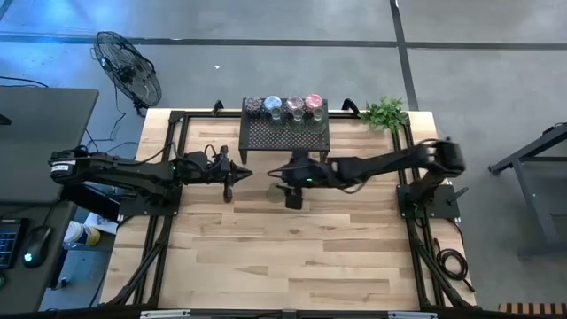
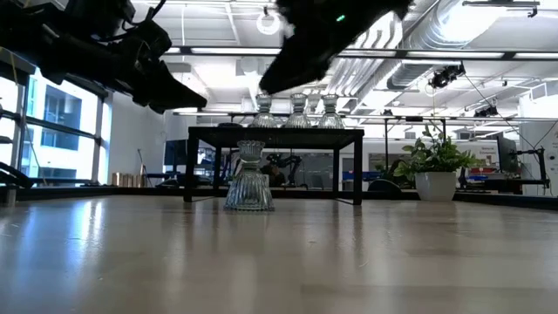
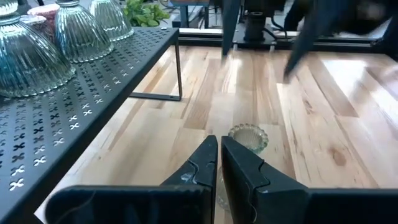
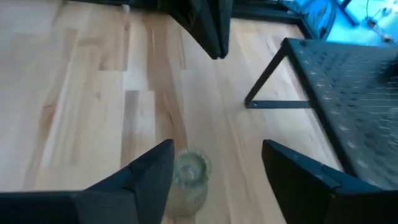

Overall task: Pick & Place candle stick holders
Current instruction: Align the candle holder with the other candle holder on the shelf

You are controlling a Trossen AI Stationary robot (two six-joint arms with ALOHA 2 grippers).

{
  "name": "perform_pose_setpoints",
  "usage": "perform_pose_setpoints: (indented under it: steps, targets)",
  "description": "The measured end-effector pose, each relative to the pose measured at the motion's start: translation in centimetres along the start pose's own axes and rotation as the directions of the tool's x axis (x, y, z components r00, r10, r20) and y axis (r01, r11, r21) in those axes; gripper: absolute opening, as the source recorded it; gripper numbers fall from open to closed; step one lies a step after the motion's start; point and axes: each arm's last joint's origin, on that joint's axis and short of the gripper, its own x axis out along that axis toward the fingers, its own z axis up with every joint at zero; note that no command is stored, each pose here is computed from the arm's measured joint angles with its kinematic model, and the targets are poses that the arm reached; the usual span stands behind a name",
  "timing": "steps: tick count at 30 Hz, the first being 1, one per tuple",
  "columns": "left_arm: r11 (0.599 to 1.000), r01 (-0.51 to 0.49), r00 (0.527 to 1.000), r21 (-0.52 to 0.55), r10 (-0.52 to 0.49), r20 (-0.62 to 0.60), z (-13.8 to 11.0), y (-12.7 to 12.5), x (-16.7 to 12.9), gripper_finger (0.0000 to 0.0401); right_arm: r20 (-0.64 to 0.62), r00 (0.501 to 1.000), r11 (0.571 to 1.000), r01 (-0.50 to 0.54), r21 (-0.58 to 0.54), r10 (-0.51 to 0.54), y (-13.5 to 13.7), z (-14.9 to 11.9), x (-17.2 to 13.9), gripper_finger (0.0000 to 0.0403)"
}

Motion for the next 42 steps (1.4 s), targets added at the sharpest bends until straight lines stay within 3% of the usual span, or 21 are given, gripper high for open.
perform_pose_setpoints:
  steps: [3,7,11,15,21,24,30,35,42]
  targets:
    - [1.000,0.005,1.000,0.007,-0.005,0.000,0.2,-0.6,0.1,0.0019,0.031,0.999,1.000,-0.008,-0.013,0.008,0.0,-0.8,-2.5,0.0210]
    - [1.000,-0.016,1.000,0.025,0.016,0.015,1.3,-2.2,0.6,0.0019,0.111,0.993,0.999,-0.036,0.034,0.032,0.0,-4.7,-4.5,0.0142]
    - [0.999,-0.028,1.000,-0.027,0.028,0.002,2.4,-3.5,1.7,0.0019,0.201,0.979,0.992,-0.058,0.113,0.034,-0.1,-8.2,-6.2,0.0069]
    - [0.999,-0.016,0.999,-0.036,0.014,-0.051,3.0,-4.7,3.3,0.0019,0.265,0.964,0.986,-0.077,0.147,0.035,-0.1,-10.3,-7.6,0.0010]
    - [0.995,-0.049,0.970,-0.089,0.026,-0.243,4.0,-5.5,5.9,0.0056,0.319,0.948,0.983,-0.064,0.171,0.006,-0.3,-10.8,-8.8,0.0023]
    - [0.993,-0.071,0.944,-0.093,0.037,-0.328,4.4,-5.8,7.1,0.0107,0.345,0.938,0.982,-0.070,0.175,0.005,-0.4,-10.5,-9.0,0.0022]
    - [0.985,-0.107,0.923,-0.132,0.049,-0.382,5.5,-6.3,8.7,0.0230,0.344,0.939,0.982,-0.071,0.174,0.006,-0.4,-10.5,-9.0,0.0002]
    - [0.991,-0.103,0.910,-0.091,0.057,-0.411,5.0,-6.5,9.6,0.0314,0.344,0.939,0.982,-0.071,0.174,0.007,-0.4,-10.5,-9.0,0.0004]
    - [0.984,-0.178,0.883,-0.004,0.158,-0.442,3.2,-6.5,10.8,0.0346,0.341,0.940,0.982,-0.070,0.173,0.007,-0.4,-10.6,-8.9,0.0002]
